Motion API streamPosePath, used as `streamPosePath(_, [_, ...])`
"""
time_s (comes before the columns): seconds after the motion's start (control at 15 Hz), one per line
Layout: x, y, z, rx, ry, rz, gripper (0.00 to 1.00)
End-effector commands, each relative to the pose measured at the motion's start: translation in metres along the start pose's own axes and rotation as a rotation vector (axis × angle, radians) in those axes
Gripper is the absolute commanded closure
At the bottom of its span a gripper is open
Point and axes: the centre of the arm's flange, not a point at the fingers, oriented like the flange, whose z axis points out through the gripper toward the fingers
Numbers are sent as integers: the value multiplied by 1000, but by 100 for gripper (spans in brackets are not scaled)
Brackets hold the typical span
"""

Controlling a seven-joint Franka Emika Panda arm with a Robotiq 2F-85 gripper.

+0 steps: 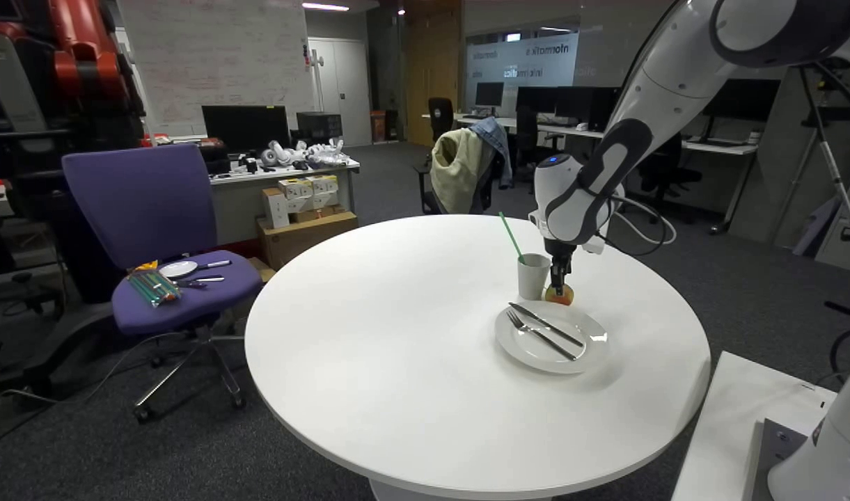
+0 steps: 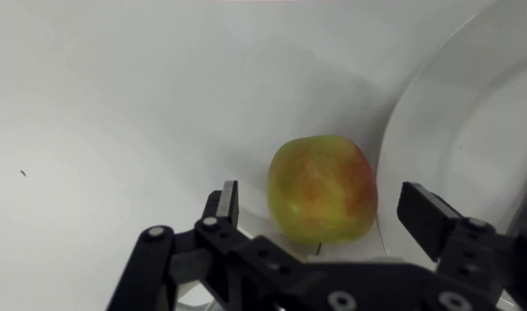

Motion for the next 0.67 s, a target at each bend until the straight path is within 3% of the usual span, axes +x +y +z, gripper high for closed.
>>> streamPosePath(0.0, [0, 3, -2, -25, 22, 1, 0])
streamPosePath(0.6, [2, 1, -1, -5, 15, 0, 0])
